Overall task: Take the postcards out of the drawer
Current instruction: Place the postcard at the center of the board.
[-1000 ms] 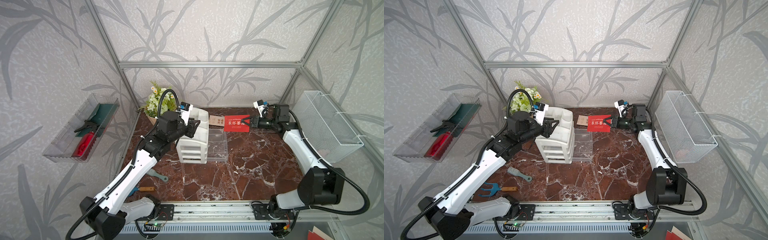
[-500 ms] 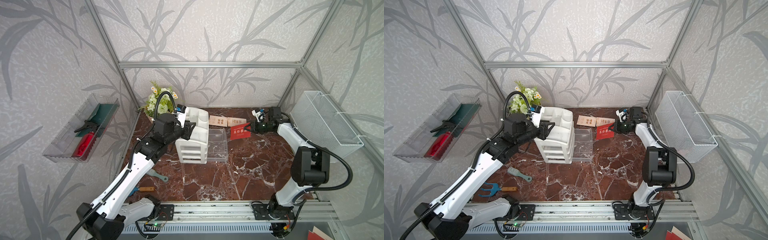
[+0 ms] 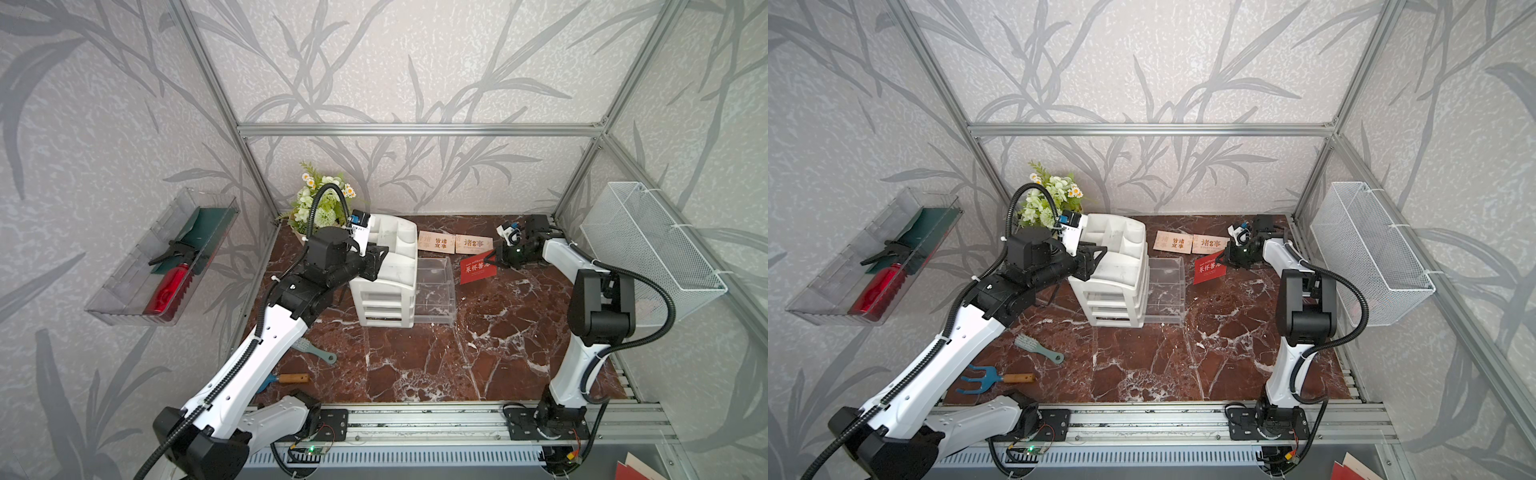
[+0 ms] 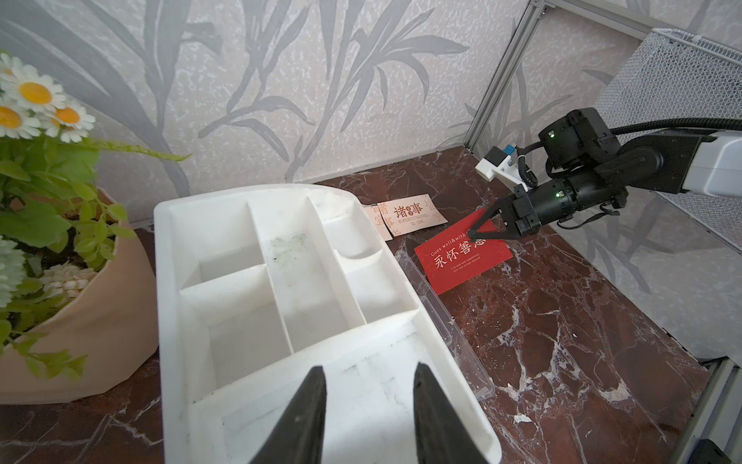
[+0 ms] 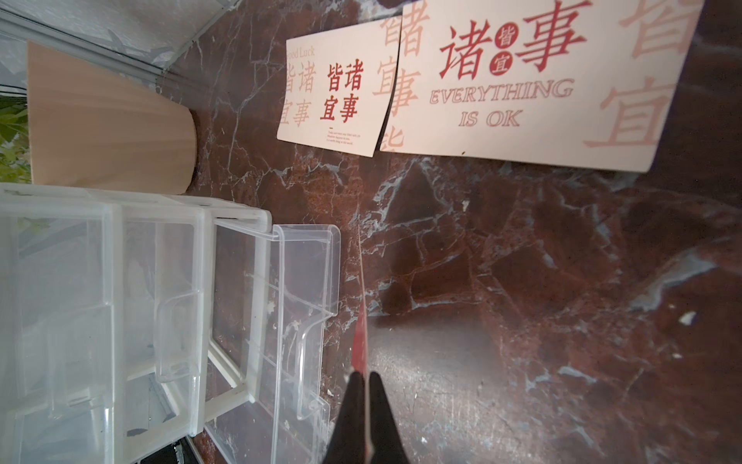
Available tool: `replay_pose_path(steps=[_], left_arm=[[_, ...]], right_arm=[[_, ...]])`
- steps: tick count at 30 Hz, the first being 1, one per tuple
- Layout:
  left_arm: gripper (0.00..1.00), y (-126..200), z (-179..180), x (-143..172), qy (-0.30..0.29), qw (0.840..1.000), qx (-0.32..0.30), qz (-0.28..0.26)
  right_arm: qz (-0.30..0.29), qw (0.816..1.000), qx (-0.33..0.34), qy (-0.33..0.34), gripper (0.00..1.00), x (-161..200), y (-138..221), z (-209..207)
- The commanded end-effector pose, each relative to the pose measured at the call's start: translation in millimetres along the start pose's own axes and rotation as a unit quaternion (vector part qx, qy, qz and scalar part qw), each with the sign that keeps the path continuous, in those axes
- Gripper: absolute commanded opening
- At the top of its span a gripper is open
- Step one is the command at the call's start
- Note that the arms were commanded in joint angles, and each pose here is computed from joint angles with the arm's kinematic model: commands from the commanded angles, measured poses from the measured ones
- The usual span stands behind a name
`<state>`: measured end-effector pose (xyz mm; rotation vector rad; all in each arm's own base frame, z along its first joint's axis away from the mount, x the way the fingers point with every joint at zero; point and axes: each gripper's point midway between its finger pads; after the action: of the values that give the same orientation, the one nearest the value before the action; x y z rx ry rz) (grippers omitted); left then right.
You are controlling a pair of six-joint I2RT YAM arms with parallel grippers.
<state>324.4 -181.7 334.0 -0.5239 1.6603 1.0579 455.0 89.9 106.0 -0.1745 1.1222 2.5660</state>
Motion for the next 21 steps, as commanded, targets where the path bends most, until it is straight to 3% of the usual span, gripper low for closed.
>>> replay_pose_path(steps=[1,13,21], left_arm=[[0.36,3.1,0.4,3.1,-0.001,1.000,0.002,0.001],[0.36,3.9,3.4,7.0,0.002,1.000,-0.002,0.003],[0.36,4.2,4.1,7.9,0.005,1.000,0.000,0.002]], right_arm=[[0.005,1.000,0.002,-0.002,0.00,-4.6,-4.0,-6.5],[0.014,0.999,0.022,-0.025,0.13,-10.1,-14.3,-33.7],[0.020,0.999,0.034,-0.029,0.16,-14.4,-14.9,-46.1]])
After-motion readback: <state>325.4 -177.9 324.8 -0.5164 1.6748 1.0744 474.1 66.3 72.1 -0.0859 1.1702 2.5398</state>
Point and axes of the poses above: each gripper's point midway between its finger pads, its own y axis back along the fingers, its own z axis along the line the jaws close on, x = y × z, and after that the axes turned 7 degrees about -y, right-handed
